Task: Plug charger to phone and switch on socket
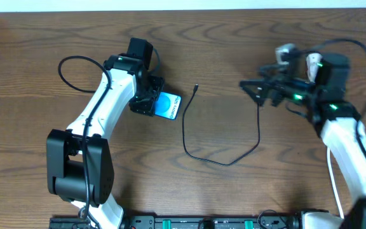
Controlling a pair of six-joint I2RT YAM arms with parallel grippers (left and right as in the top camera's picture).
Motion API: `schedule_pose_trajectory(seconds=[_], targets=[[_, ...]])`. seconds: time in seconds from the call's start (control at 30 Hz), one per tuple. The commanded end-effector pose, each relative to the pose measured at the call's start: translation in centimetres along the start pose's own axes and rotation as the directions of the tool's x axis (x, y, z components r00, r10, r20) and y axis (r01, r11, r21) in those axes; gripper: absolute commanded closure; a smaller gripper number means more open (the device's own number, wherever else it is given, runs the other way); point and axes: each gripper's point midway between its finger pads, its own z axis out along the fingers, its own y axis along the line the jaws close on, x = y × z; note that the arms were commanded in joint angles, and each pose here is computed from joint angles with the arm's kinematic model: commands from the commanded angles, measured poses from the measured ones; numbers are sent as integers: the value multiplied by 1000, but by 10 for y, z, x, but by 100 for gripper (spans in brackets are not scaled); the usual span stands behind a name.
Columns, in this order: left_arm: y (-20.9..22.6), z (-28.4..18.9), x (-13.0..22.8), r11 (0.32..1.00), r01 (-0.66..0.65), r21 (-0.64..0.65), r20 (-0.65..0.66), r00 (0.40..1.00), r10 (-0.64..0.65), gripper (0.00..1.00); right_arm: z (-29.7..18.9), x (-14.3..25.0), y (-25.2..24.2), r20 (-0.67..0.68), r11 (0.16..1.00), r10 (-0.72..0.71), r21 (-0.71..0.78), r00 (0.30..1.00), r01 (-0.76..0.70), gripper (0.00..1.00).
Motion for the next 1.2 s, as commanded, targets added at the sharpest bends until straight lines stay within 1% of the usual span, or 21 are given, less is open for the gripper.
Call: schedule_pose_trajectory(seconds=[0.0,0.07,0.17,0.4,0.43,0.53,0.63,0.67,0.83,1.0,1.03,1.17], targets=[[-10,-10,9,999,3,54,-2,1000,-2,30,33,6,18,-49,993,-24,-112,999,18,1],[-14,-10,9,998,1,70,-2,1000,-1,30,43,9,22,-55,989,-42,-143,998,34,1],[-16,-10,9,997,8,79,-1,1000,-8,30,48,13,21,-64,991,-39,-134,997,30,1],[-21,-11,9,995,23,96,-3,1000,-23,30,47,0,16,-16,991,-77,-111,997,75,1],[-21,-11,9,995,23,96,-3,1000,-23,30,48,-3,13,-10,994,-56,-92,998,55,1],[-21,-11,9,995,23,97,-3,1000,-23,30,49,-7,-7,11,996,80,31,997,-80,1],[-21,-11,9,995,23,97,-2,1000,-23,30,50,-2,-33,54,948,248,193,967,-254,1],[-21,-11,9,995,23,97,-2,1000,-23,30,52,-2,-32,58,939,275,196,960,-281,1],[-21,-11,9,995,23,97,-2,1000,-23,30,61,-3,-17,52,937,307,159,950,-311,7],[-21,-11,9,995,23,97,-3,1000,-23,30,60,-12,-11,33,929,334,159,942,-335,6],[-21,-11,9,995,23,97,-3,1000,-23,31,59,-16,-11,30,928,334,163,942,-335,6],[-21,-11,9,995,23,98,-3,1000,-23,30,58,-35,-8,8,939,307,162,952,-304,5]])
